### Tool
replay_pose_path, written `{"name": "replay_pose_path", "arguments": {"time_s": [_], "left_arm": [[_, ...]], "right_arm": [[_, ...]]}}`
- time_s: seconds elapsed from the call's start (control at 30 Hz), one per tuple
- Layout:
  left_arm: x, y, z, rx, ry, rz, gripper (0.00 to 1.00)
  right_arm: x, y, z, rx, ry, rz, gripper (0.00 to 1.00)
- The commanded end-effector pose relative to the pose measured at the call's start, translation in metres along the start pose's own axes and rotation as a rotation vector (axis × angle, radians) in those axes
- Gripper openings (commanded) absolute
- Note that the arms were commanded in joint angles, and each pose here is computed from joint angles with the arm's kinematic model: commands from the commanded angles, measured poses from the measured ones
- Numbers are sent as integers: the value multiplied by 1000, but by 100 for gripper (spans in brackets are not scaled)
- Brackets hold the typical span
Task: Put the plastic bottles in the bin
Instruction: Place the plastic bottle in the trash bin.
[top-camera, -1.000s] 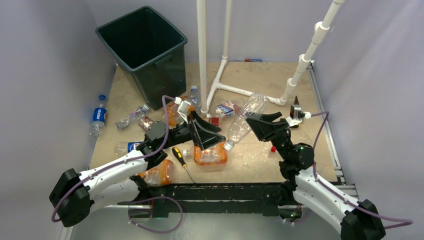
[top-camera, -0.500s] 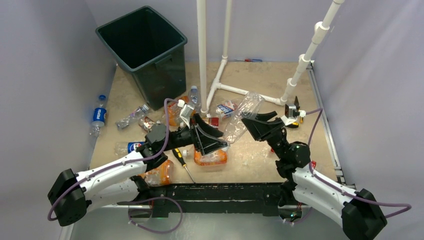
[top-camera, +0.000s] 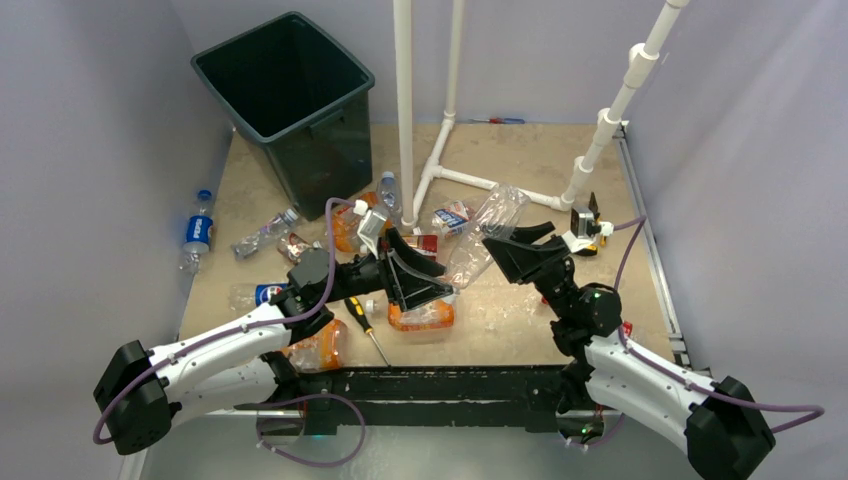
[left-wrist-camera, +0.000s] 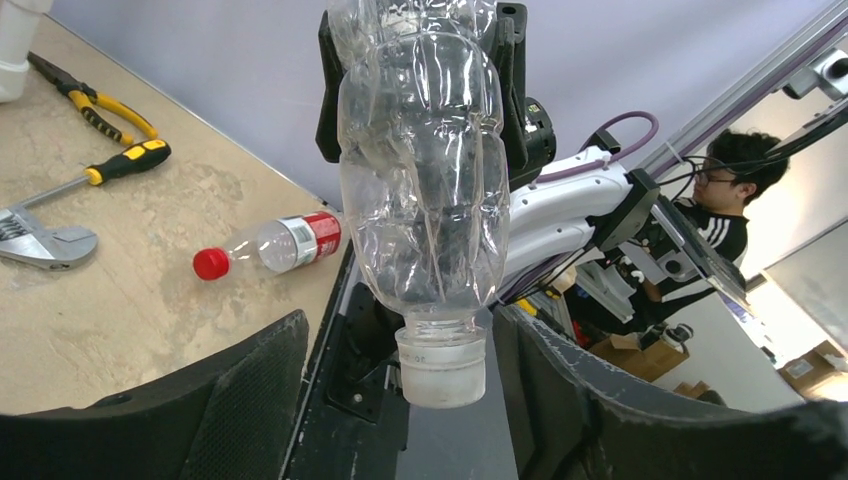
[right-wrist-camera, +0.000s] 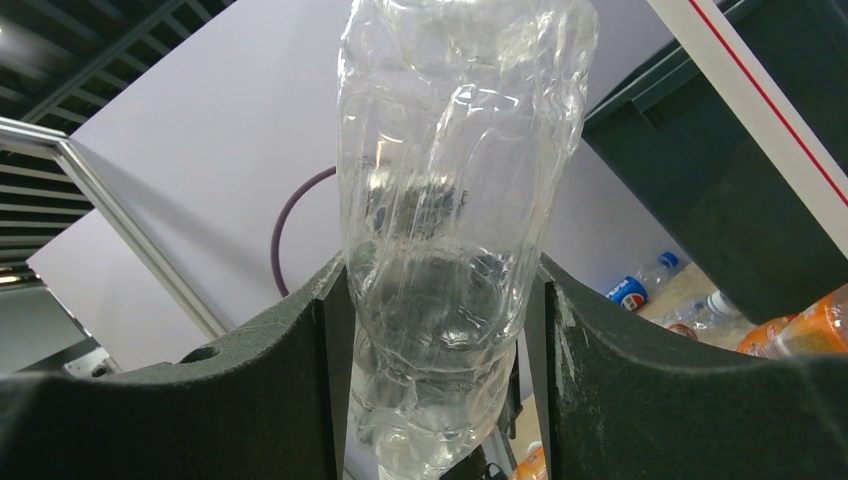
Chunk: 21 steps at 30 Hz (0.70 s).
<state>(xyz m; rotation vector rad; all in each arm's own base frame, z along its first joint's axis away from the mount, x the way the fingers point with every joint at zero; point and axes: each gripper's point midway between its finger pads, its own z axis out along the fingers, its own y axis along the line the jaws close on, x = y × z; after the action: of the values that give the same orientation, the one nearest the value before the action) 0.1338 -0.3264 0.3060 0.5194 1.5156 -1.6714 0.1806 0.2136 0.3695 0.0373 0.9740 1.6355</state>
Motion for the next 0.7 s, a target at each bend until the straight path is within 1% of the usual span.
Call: {"name": "replay_pose_path", "arguments": {"time_s": [0.0, 0.07, 0.17, 0.27, 0.37, 0.47, 0.57, 0.6, 0.67], "left_arm": [[-5, -15, 2, 63, 9, 37, 73], [1, -15, 3, 77, 37, 24, 76], [11, -18, 4, 113, 70, -6, 75], [16, -22, 5, 133, 79, -16, 71], [13, -25, 6, 141, 68, -7, 63], [9, -28, 7, 147, 56, 3, 51], [6, -30, 8, 155, 52, 10, 37], [6, -30, 8, 155, 53, 13, 30], [6, -31, 7, 158, 57, 20, 13]], "right_arm": [[-19, 26, 9, -77, -62, -49, 33], [-21, 25, 8, -70, -71, -53, 33], [-21, 26, 8, -75, -74, -51, 33], [-21, 26, 10, -80, -73, -49, 33], [-19, 25, 11, -82, -70, -45, 33], [-17, 23, 12, -78, -63, -42, 32], [-15, 21, 12, -73, -60, -43, 32], [-15, 20, 12, -69, -59, -44, 32], [-15, 21, 12, -68, -57, -49, 32]]}}
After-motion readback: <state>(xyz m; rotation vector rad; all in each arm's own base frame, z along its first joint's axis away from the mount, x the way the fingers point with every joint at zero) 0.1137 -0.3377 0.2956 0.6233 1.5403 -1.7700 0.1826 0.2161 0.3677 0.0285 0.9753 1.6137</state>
